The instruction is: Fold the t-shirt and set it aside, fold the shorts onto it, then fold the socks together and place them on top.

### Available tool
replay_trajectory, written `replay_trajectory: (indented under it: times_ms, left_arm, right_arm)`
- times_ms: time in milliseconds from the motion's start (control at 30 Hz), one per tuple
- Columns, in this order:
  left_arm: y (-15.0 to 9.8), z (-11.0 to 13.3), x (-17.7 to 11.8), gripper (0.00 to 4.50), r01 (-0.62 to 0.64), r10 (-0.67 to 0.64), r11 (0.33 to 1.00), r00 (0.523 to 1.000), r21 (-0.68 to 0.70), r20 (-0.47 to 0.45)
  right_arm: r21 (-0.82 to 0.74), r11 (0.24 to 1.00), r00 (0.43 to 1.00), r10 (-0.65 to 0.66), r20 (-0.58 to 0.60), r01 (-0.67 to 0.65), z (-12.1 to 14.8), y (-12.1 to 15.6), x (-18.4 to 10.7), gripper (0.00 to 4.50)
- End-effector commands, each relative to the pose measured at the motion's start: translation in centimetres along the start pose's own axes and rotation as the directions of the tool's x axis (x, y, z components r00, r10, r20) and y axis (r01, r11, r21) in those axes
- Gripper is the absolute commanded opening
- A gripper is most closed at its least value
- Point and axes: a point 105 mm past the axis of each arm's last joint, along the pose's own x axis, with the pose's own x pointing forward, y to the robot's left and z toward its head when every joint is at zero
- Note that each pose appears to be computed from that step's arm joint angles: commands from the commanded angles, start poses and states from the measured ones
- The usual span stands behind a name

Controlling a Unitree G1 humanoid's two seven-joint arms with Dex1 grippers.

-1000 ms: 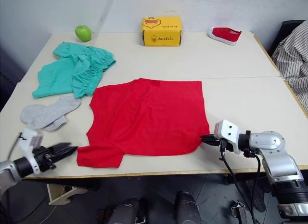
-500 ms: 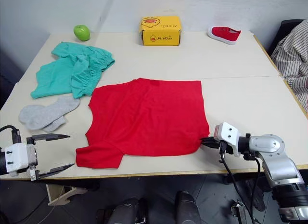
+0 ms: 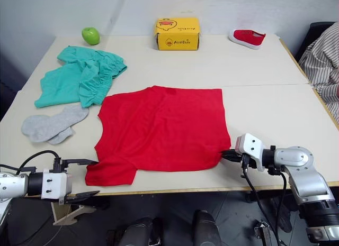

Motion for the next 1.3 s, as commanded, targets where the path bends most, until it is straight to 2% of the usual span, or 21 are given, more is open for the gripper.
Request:
replay_trajectory:
  times_ms: [33, 67, 100, 200, 367, 400, 500, 633, 700, 767, 833, 1033, 1233, 1300]
  left_arm:
    - [0.2, -0.4, 0.4, 4.08, -0.012, 0.013, 0.999, 0.999, 0.030, -0.029]
    - [0.3, -0.6, 0.4, 3.90, -0.018, 0.019, 0.999, 0.999, 0.035, -0.035]
    - [0.3, -0.7, 0.5, 3.49, -0.020, 0.021, 0.999, 0.999, 0.041, -0.041]
    - [0.0, -0.9, 0.7, 2.72, 0.002, 0.000, 0.999, 0.999, 0.049, -0.052]
    - [-0.2, -1.5, 1.0, 1.06, -0.001, 0.003, 1.000, 0.997, 0.025, -0.078]
    - [-0.2, -1.5, 1.1, 0.84, 0.000, 0.001, 1.000, 0.997, 0.016, -0.079]
    - [0.3, -1.1, 1.1, 0.02, -0.041, 0.039, 0.997, 0.998, -0.062, -0.038]
    - [1.3, 0.3, 0.2, 0.02, -0.082, 0.095, 0.972, 0.994, -0.221, 0.048]
    - [1.8, 1.3, -1.2, 0.02, -0.079, 0.130, 0.908, 0.987, -0.410, 0.098]
    - [1.5, 1.9, -2.0, 0.02, -0.040, 0.115, 0.863, 0.986, -0.503, 0.118]
    - [0.2, 2.0, -3.0, 0.02, 0.022, 0.055, 0.818, 0.992, -0.575, 0.117]
    - [-3.2, 2.2, -4.2, 0.02, 0.112, -0.047, 0.704, 0.993, -0.701, 0.112]
    - [-3.4, 2.7, -3.8, 0.02, 0.108, -0.028, 0.682, 0.992, -0.723, 0.123]
    - [-2.1, 2.6, -3.6, 0.02, 0.071, 0.029, 0.679, 0.992, -0.731, 0.124]
  right_arm:
    - [-0.034, 0.999, 0.999, -0.009, 0.032, 0.010, 1.2, -0.4, -0.1, 0.00]
    - [-0.033, 0.999, 0.999, -0.010, 0.033, 0.011, 1.2, -0.3, -0.1, 0.00]
    - [-0.032, 0.999, 0.999, -0.010, 0.033, 0.011, 1.2, -0.3, -0.1, 0.00]
    - [-0.030, 0.999, 0.999, -0.012, 0.034, 0.013, 1.3, -0.3, -0.1, 0.00]
    - [-0.026, 0.999, 0.999, -0.019, 0.035, 0.020, 1.2, -0.3, -0.1, 0.00]
    - [-0.025, 0.999, 0.999, -0.020, 0.036, 0.021, 1.3, -0.3, -0.1, 0.00]
    - [-0.025, 0.999, 0.999, -0.021, 0.036, 0.022, 1.3, -0.2, -0.2, 0.00]
    - [-0.027, 0.999, 0.999, -0.021, 0.040, 0.022, 1.3, -0.2, -0.4, 0.00]
    - [-0.021, 1.000, 0.998, -0.002, 0.057, 0.003, 1.7, -0.1, -1.4, 0.00]
    - [-0.017, 1.000, 0.998, 0.023, 0.056, -0.022, 1.8, 0.2, -2.2, 0.00]
    - [0.000, 0.996, 0.996, 0.094, 0.014, -0.094, 1.4, 1.1, -3.2, 0.00]
    - [0.122, 0.966, 0.966, 0.239, -0.103, -0.226, -0.1, 3.5, -5.0, 0.00]
    - [0.157, 0.957, 0.959, 0.261, -0.109, -0.243, -0.2, 4.1, -5.2, 0.00]
    - [0.158, 0.958, 0.959, 0.259, -0.113, -0.240, -0.2, 3.9, -5.4, 0.00]
